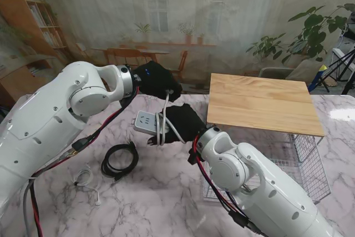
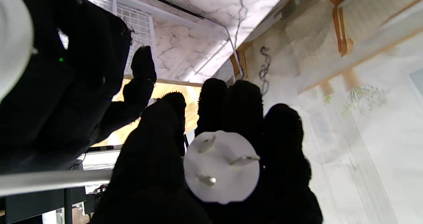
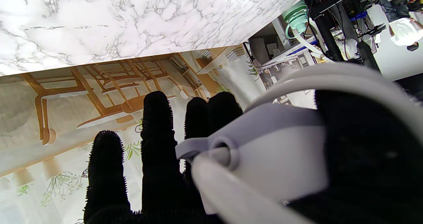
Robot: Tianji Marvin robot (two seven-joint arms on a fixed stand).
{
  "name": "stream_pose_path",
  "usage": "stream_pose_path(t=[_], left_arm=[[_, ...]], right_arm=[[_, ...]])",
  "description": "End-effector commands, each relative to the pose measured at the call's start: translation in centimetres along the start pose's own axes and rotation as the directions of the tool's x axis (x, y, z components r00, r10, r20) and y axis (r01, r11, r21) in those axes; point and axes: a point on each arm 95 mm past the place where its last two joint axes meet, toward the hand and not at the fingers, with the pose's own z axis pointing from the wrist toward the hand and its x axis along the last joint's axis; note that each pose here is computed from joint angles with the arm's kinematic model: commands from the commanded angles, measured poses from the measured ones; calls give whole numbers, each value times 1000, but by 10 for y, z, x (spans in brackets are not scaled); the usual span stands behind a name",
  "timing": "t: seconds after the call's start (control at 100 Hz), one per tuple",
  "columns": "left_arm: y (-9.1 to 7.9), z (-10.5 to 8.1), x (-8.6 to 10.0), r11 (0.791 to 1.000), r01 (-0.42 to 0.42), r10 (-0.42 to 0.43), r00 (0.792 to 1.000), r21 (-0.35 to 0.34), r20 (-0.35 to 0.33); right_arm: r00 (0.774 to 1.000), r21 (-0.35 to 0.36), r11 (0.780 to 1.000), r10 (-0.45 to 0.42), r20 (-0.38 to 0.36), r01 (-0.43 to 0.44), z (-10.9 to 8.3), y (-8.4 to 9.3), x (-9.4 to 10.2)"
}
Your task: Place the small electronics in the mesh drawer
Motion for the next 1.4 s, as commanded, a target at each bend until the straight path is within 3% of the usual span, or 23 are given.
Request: stream_pose_path(t=[0.0,0.33,0.61,0.86,1.19,1.39], left_arm=[[4,3,-6,999,-1,2,1000,-34,15],[31,12,-5,996,-18,17,1000,-92,-18],[44,16,-4,991,-25,18,998,-133,-54],[45,16,-6,993,-24,20,999,-114,-34],[37,8,-13,998,38,-40,999,-52,-30],[32,-5,-20,998,1,-4,999,-62,-41]], right_arm=[[1000,7,1000,13,-15,-13,-3,-4,6],[999,-25,998,53,-7,-53,-9,5,6],[997,-41,997,71,0,-71,-10,8,6],[997,-40,997,70,15,-70,-10,8,2],[997,-25,997,72,27,-72,-10,6,-1],[997,-15,997,70,43,-69,-10,4,-4]])
